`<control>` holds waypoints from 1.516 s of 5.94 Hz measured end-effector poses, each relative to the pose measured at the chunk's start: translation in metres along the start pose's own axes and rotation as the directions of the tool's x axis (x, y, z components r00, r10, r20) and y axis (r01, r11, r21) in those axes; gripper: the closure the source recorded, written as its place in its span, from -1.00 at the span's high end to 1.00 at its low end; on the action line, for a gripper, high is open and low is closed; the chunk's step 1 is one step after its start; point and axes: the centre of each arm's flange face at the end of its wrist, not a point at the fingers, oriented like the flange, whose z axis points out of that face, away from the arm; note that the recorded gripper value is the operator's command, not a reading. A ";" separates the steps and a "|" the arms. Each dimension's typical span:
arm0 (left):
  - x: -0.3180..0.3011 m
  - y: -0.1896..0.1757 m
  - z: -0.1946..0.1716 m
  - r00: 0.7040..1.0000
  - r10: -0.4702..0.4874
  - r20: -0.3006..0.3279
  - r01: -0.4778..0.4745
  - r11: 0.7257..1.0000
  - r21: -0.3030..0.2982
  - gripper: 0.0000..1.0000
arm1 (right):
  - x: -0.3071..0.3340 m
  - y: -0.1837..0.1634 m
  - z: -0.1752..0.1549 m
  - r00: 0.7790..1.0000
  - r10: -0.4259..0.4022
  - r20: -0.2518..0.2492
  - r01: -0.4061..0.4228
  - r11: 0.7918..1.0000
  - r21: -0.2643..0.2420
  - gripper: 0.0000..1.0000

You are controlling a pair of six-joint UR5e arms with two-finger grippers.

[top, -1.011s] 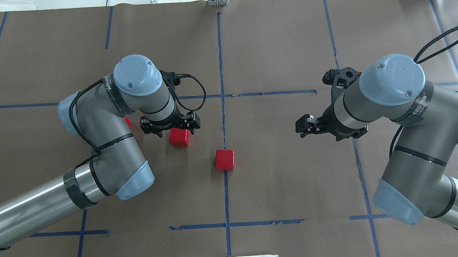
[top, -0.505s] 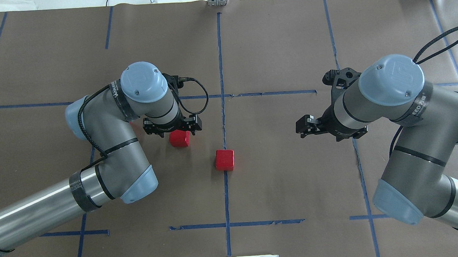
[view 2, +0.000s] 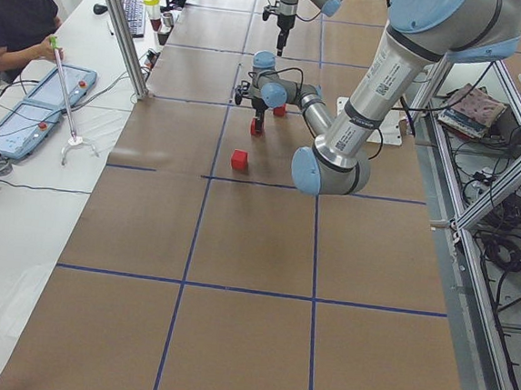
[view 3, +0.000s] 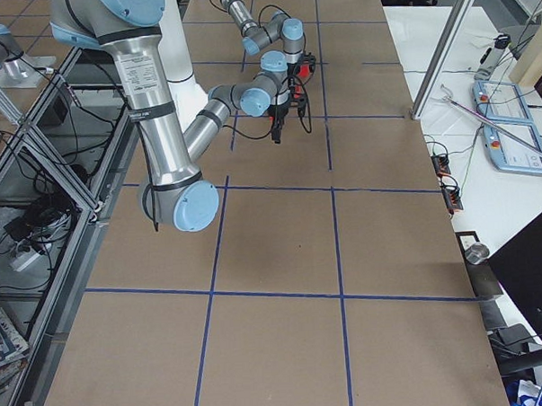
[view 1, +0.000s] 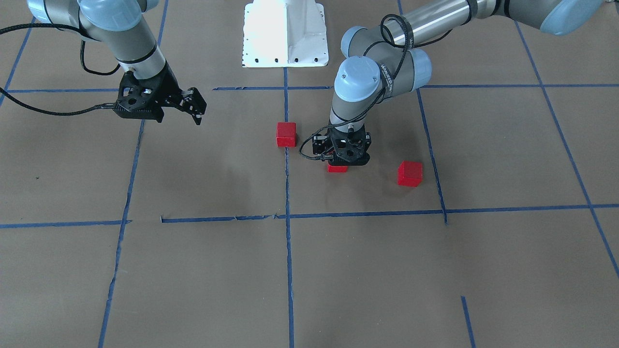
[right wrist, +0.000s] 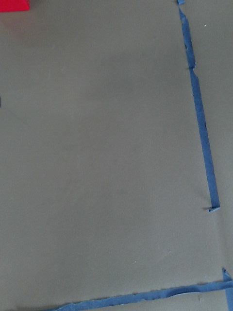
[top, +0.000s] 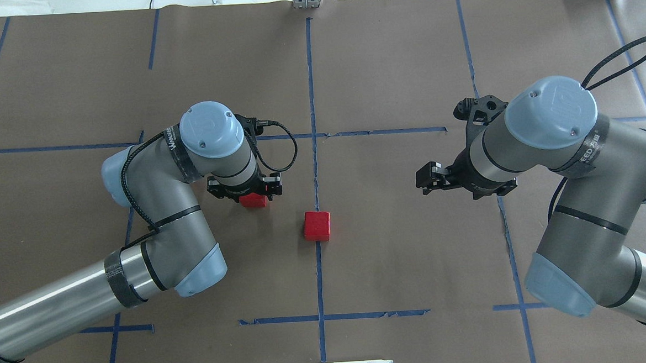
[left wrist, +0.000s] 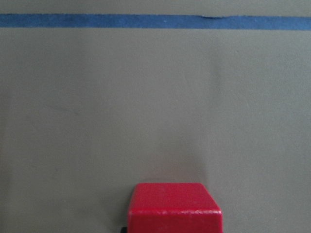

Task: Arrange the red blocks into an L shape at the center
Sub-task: 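Carry the cube with the left gripper and lower it beside the placed cube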

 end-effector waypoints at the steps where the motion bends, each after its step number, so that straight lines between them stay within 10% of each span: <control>1: 0.010 -0.010 -0.017 1.000 -0.003 -0.023 0.003 1.000 0.022 -1.00 | -0.001 0.000 -0.002 1.000 -0.001 0.004 0.001 1.000 0.001 1.00; 9: 0.114 0.034 -0.013 0.998 -0.052 -0.030 0.054 0.997 0.049 -1.00 | 0.037 -0.009 -0.017 1.000 0.009 -0.013 -0.009 1.000 0.020 1.00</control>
